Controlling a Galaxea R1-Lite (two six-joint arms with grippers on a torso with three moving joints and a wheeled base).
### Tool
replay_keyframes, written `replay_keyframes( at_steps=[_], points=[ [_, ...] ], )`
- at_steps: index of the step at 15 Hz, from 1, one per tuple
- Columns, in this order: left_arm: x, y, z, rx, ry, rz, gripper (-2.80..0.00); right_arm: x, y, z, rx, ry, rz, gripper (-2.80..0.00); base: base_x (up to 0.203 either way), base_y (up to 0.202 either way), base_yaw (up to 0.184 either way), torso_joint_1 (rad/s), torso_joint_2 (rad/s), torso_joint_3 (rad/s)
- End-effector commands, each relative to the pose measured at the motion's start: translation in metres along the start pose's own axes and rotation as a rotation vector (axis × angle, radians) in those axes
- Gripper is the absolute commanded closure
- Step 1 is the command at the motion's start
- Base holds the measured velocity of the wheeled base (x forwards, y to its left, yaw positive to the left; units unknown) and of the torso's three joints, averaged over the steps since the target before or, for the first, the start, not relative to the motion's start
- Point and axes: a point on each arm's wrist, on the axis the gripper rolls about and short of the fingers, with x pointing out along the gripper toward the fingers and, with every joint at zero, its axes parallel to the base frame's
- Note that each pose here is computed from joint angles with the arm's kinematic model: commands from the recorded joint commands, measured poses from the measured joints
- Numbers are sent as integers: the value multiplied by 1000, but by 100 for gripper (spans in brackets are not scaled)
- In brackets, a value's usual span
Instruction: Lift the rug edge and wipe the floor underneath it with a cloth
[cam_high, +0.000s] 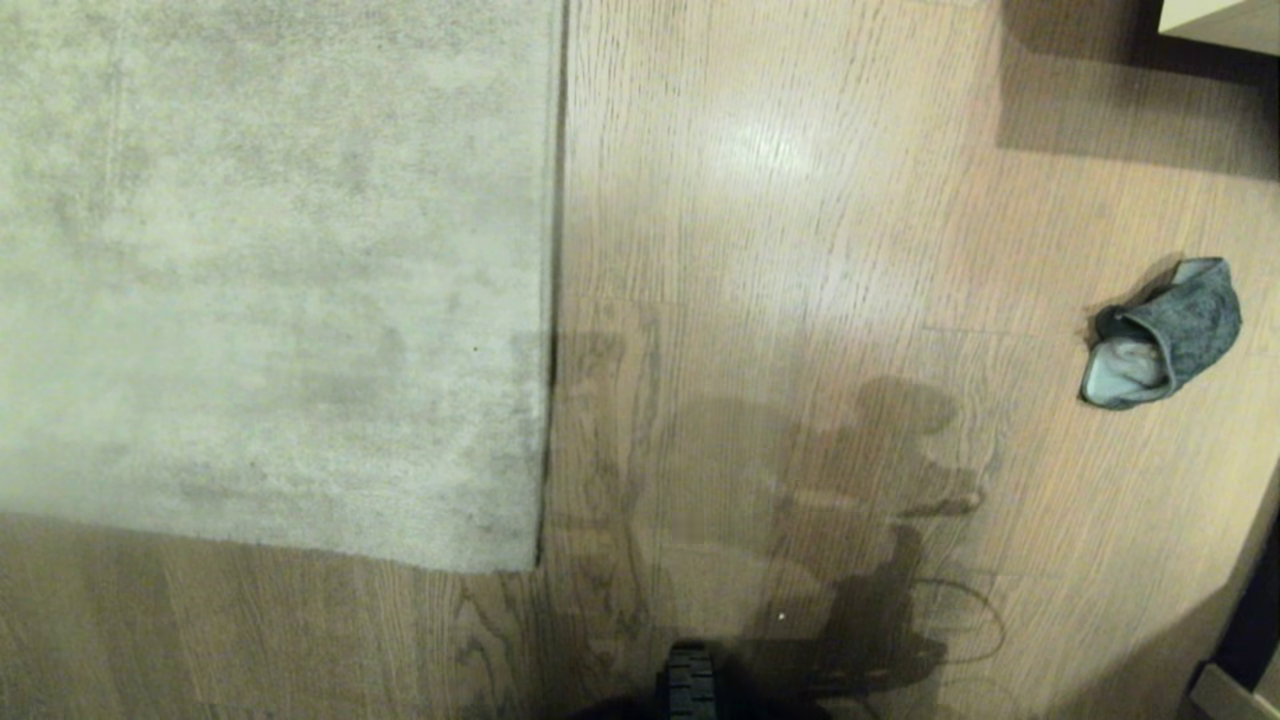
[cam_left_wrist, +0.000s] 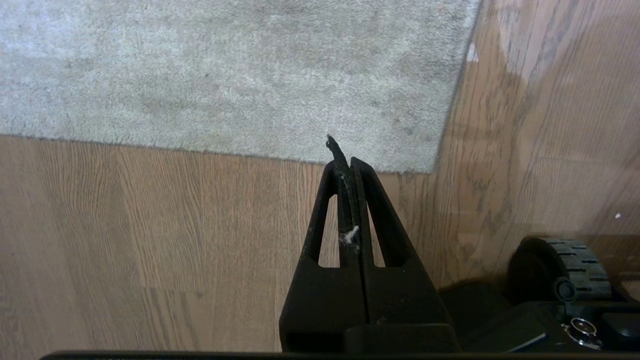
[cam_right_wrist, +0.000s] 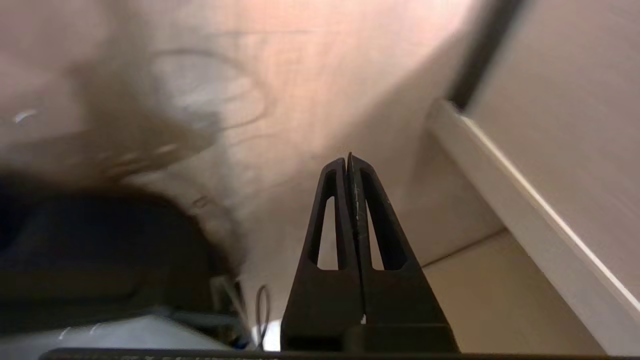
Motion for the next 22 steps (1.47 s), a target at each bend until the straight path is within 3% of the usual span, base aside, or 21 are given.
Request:
replay_keyframes(
  at_steps=[1, 7, 22],
  points=[
    [0, 0, 0, 0, 1, 0, 0, -4, 0, -6, 42, -49, -33, 0, 0, 0, 0, 0, 0, 0],
    [0, 0, 0, 0, 1, 1, 0, -9, 1, -9, 127, -109, -41, 0, 0, 0, 0, 0, 0, 0],
    [0, 0, 0, 0, 1, 0, 0, -12, 1, -10, 129, -146, -45, 0, 0, 0, 0, 0, 0, 0]
  ],
)
